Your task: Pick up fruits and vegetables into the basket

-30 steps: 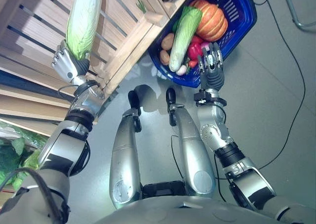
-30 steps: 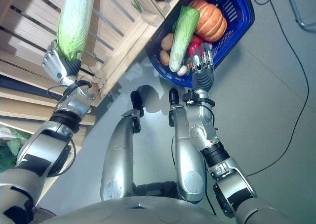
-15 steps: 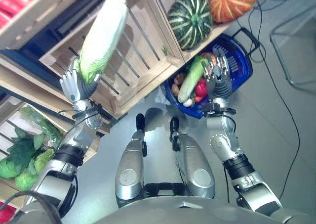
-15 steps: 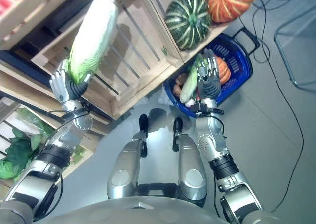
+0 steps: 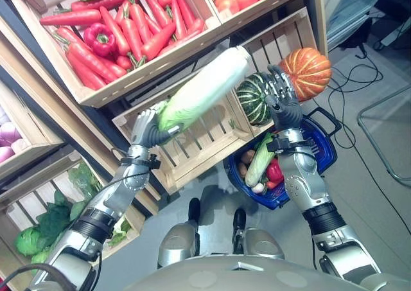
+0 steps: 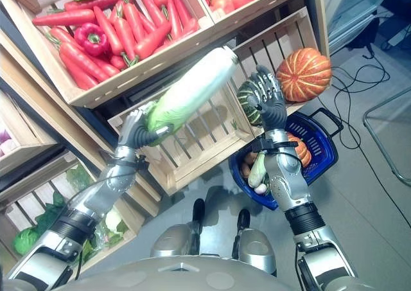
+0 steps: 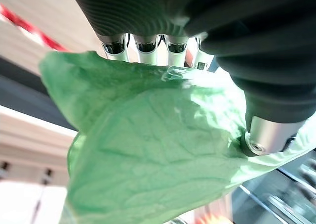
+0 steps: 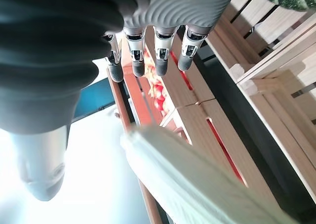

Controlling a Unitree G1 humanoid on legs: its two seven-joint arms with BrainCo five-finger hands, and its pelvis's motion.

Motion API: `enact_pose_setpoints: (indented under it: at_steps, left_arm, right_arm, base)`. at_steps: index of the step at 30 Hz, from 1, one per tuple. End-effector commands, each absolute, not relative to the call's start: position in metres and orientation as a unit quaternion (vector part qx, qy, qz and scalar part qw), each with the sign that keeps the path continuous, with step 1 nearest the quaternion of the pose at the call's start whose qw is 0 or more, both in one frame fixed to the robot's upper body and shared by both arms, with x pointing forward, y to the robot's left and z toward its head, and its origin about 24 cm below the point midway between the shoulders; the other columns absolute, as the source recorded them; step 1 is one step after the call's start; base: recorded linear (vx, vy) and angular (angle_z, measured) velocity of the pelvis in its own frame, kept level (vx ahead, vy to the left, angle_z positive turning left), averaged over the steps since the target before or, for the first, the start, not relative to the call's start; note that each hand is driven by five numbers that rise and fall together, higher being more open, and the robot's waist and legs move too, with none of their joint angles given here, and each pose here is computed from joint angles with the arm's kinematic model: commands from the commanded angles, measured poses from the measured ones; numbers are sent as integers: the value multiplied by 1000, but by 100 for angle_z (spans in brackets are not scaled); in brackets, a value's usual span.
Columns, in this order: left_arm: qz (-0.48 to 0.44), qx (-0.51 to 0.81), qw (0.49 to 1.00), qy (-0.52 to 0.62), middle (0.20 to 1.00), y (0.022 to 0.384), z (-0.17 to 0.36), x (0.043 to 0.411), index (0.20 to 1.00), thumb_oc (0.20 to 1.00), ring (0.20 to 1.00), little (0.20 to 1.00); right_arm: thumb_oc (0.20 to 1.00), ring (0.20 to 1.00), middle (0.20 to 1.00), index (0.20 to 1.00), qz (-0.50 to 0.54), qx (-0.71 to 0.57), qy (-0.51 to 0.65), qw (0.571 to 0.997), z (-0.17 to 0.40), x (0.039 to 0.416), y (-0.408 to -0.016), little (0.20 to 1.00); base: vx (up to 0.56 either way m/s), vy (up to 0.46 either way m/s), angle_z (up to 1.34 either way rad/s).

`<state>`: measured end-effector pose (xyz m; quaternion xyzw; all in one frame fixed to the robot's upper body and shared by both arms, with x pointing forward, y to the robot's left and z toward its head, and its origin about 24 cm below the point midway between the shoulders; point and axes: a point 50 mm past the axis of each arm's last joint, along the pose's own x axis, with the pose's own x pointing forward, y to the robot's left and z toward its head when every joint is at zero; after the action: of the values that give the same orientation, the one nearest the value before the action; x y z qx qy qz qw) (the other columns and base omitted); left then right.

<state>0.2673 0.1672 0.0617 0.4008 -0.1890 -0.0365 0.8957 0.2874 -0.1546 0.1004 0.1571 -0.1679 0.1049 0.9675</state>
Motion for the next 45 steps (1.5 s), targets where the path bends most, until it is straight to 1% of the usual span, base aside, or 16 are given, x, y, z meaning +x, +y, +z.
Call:
enact_pose_setpoints:
  at_steps: [1, 8, 15, 21, 30, 36, 44, 45]
  left_arm:
    - [-65, 332, 910, -239, 200, 155, 82, 265, 200, 200, 200, 200]
    - [-129, 276, 919, -252, 200, 136, 90, 260, 200, 200, 200, 200]
    - [-174, 271, 912, -253, 200, 127, 95, 257, 200, 200, 200, 200]
    - [-207, 282, 909, -228, 200, 126, 88, 255, 200, 200, 200, 200]
    - [-239, 315, 899, -189, 200, 128, 80, 256, 200, 200, 200, 200]
    - [-276, 356, 882, -141, 200, 127, 68, 258, 200, 200, 200, 200]
    - [-336, 378, 852, -138, 200, 119, 69, 255, 200, 200, 200, 200]
    - [-341, 383, 848, -138, 200, 118, 70, 255, 200, 200, 200, 200]
  right_arm:
    - [1000, 1000, 1000, 1000, 144, 186, -189, 953, 108, 283, -143, 1000]
    - [1000, 1000, 1000, 1000, 164, 212, -168, 949, 103, 282, -138, 1000]
    - [1000, 1000, 1000, 1000, 195, 229, -168, 939, 104, 281, -132, 1000]
    - [1000, 1000, 1000, 1000, 240, 246, -176, 922, 109, 278, -127, 1000]
    - [1000, 1000, 1000, 1000, 258, 238, -185, 918, 113, 276, -123, 1000]
    - [1000, 1000, 1000, 1000, 281, 227, -198, 911, 120, 276, -121, 1000]
    - [1000, 1000, 1000, 1000, 312, 249, -195, 896, 122, 275, -118, 1000]
    - [881, 881, 881, 881, 318, 249, -192, 894, 122, 274, -116, 881]
  base:
    - [-6, 25, -7]
    - [19, 11, -8]
    - [2, 0, 0]
    - [0, 0, 0]
    - [0, 0, 0]
    - [0, 0, 0]
    - [0, 0, 0]
    - [0, 0, 0]
